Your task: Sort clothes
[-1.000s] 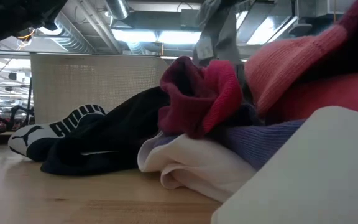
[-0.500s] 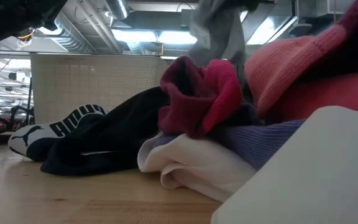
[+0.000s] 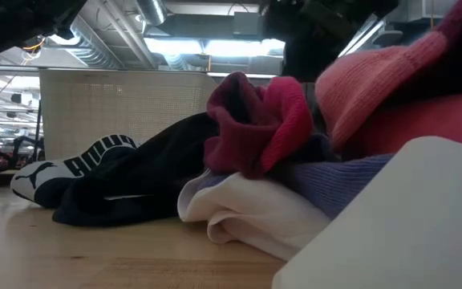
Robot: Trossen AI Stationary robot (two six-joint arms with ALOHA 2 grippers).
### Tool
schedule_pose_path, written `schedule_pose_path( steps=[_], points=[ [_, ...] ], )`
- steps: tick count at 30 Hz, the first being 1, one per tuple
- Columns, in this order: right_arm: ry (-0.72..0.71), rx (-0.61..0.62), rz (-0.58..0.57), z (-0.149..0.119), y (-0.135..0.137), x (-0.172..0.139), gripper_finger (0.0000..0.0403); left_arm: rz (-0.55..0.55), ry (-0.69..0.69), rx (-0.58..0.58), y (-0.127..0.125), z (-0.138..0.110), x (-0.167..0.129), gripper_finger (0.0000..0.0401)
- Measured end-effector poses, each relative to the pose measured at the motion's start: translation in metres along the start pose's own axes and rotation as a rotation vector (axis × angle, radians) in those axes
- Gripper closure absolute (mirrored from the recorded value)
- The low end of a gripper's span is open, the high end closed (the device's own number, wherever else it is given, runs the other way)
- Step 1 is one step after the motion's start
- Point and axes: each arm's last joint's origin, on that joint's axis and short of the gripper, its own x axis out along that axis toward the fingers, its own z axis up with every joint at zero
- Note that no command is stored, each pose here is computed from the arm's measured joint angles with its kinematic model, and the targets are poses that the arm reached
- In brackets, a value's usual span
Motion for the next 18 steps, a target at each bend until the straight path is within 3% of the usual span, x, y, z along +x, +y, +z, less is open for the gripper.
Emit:
schedule_pose_path(
  steps=[4,9,14,18],
  points=[
    [0.024,-0.037,-0.003,0.011,0.001,-0.008,0.0261,0.0,0.0,0.0,0.0,0.0,0.0,0.0397],
    [0.101,-0.01,-0.016,0.035,0.002,-0.042,0.0192,0.0,0.001,0.003,0.0,0.0,0.0,0.0397],
    [0.159,-0.011,-0.024,0.033,0.011,-0.049,0.0161,0.0,0.001,-0.002,0.0,0.0,0.0,0.0397],
    [0.141,-0.057,-0.019,0.021,0.023,-0.035,0.0158,-0.001,0.001,-0.004,0.0,0.0,0.0,0.0397]
  ],
)
